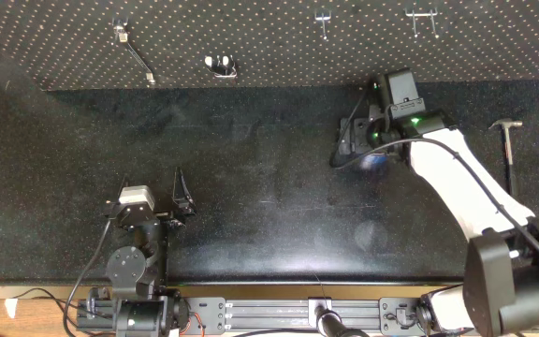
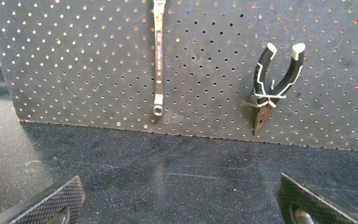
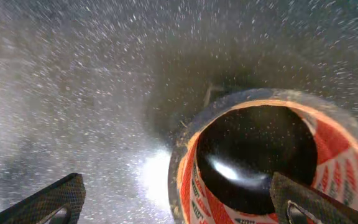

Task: Place Tools Onto Pegboard

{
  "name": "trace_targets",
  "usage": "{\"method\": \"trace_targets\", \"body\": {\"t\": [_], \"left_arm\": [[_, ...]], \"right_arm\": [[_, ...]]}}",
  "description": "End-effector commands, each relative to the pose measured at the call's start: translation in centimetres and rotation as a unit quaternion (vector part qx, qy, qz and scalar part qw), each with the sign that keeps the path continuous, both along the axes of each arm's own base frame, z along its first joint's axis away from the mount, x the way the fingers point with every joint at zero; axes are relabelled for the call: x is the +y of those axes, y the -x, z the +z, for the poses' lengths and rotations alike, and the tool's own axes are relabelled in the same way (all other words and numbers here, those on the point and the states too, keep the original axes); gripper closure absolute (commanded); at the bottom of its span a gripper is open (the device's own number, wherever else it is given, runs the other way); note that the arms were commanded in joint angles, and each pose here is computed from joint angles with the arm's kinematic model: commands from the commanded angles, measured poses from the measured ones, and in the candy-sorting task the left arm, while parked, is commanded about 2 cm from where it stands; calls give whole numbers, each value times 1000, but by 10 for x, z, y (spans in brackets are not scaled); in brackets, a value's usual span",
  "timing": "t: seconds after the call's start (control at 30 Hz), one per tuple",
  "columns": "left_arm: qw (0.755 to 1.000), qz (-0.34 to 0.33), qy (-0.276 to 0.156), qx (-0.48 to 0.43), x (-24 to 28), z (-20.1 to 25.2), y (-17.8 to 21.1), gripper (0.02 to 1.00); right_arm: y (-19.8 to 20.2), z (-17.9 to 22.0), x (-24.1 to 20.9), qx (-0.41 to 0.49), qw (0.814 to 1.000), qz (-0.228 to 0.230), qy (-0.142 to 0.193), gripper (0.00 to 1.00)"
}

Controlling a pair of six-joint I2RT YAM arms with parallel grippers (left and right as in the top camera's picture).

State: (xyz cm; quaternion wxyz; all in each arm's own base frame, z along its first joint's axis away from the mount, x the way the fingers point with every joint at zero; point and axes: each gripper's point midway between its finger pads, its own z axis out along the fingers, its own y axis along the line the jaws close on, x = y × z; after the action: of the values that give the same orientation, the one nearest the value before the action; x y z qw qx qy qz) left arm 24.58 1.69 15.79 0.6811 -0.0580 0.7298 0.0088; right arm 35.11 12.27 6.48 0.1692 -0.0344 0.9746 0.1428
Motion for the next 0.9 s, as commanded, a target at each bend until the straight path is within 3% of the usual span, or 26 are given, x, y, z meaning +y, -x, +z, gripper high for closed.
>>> {"method": "trace_targets", "body": {"t": [0.03,0.07,0.13,0.17,0.2,0.23,0.43,0.53,0.6,0.77,0.83,0.9], "left_arm": [[1000,-8,-1,0,-3,-1,0,23],[1000,-8,-1,0,-3,-1,0,23],[1000,-8,-1,0,-3,-1,0,23],[1000,-8,-1,0,-3,-1,0,23],[1000,-8,-1,0,-3,-1,0,23],[1000,-8,-1,0,-3,-1,0,23],[1000,-8,-1,0,-3,-1,0,23],[1000,-8,-1,0,-3,-1,0,23],[1000,-8,-1,0,-3,-1,0,23],[1000,-8,-1,0,-3,-1,0,23],[1000,-8,-1,0,-3,-1,0,23],[1000,-8,-1,0,-3,-1,0,23]], "right_arm": [[-1,-10,6,-3,999,42,29,272],[-1,-11,6,-3,999,43,33,450],[-2,-11,7,-5,999,43,33,645],[-3,-11,7,-6,998,43,33,801],[-4,-11,7,-8,998,43,33,895],[-5,-10,7,-11,998,43,32,921],[-9,3,2,-36,997,46,50,925],[-18,56,6,-117,992,38,28,925],[-21,116,16,-210,977,44,3,925],[0,242,57,-402,909,80,-72,925],[5,270,66,-449,887,76,-80,928],[1,276,65,-467,881,51,-60,925]]}}
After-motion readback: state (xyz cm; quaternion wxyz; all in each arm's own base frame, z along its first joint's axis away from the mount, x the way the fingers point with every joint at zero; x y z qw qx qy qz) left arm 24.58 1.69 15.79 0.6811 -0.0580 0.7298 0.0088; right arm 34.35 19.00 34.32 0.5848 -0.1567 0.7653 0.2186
